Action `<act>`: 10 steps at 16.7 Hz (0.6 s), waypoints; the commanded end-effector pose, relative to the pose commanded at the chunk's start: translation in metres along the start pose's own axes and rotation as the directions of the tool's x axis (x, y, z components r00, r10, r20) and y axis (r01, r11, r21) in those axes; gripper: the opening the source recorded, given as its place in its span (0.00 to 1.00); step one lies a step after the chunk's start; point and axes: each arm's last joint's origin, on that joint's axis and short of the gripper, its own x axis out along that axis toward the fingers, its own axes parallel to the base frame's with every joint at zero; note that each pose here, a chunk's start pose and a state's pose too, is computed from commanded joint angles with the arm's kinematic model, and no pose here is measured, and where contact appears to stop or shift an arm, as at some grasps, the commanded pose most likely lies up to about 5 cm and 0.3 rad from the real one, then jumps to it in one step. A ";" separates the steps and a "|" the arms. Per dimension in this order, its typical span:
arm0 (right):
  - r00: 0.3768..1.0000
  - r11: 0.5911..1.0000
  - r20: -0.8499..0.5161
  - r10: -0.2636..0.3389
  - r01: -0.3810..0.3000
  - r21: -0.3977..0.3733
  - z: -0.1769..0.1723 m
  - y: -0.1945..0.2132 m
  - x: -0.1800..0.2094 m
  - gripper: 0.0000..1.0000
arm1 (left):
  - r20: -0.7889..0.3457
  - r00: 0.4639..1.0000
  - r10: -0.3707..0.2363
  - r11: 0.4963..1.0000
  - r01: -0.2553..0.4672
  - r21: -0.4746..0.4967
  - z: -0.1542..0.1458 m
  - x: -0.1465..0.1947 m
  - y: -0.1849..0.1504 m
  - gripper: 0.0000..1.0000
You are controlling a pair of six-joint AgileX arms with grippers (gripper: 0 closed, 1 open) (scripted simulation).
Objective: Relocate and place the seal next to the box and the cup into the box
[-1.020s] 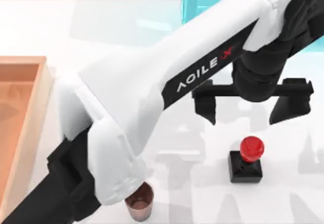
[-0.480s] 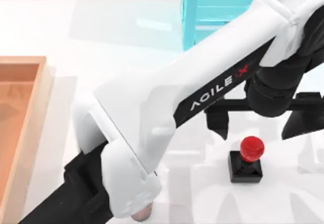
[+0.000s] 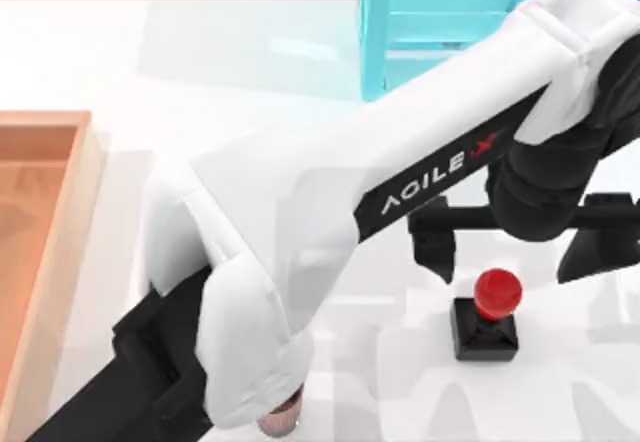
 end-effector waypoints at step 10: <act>1.000 1.000 0.000 0.000 0.000 0.000 0.000 0.000 0.000 1.00 | -0.005 1.000 0.008 1.000 -0.008 0.000 -0.003 0.060 0.001 1.00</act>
